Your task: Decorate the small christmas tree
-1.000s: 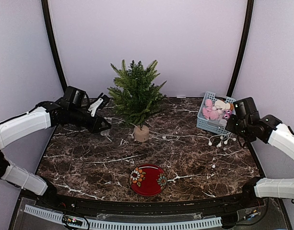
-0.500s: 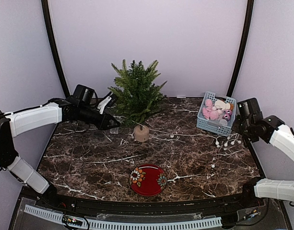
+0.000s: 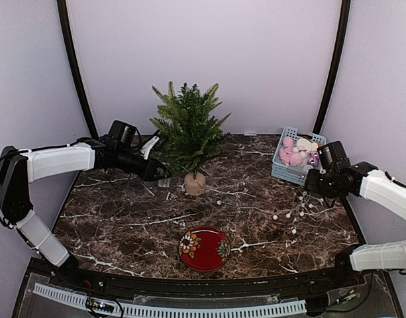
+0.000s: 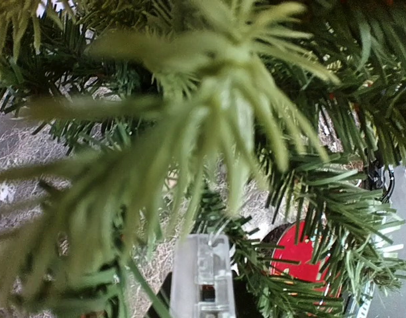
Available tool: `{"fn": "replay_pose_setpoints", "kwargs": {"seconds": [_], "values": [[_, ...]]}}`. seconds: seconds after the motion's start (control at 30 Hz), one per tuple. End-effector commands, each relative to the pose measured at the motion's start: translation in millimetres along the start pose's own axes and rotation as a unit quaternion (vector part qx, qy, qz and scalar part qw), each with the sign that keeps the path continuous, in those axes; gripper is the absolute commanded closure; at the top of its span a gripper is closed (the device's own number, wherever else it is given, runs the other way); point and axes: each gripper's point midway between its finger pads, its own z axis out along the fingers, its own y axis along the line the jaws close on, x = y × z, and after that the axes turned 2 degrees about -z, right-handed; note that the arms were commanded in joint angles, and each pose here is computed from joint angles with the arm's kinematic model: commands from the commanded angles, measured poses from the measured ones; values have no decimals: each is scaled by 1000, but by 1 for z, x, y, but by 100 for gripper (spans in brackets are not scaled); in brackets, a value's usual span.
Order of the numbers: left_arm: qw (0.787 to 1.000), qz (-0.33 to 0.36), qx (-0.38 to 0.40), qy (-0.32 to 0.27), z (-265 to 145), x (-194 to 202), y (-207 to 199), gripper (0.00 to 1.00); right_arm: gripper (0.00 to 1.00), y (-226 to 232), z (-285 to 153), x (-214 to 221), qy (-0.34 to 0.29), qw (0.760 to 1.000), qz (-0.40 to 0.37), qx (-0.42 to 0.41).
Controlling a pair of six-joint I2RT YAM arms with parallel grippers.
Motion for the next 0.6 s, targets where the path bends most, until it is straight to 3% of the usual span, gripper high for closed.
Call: {"fn": "replay_pose_setpoints", "kwargs": {"seconds": [0.0, 0.1, 0.27, 0.47, 0.57], "values": [[999, 7, 26, -19, 1, -12, -10, 97, 30, 36, -6, 2, 11, 994, -44, -99], [999, 4, 28, -17, 3, -10, -9, 96, 23, 62, -18, 7, 9, 982, -91, -163], [999, 2, 28, -18, 4, -9, -8, 97, 22, 103, -16, 39, 40, 958, -185, -214], [1000, 1, 24, -15, 5, -6, -7, 97, 31, 115, 22, 71, 108, 952, -243, -151], [1000, 2, 19, -14, 4, -6, -5, 97, 38, 117, 36, 84, 134, 955, -233, -129]]}}
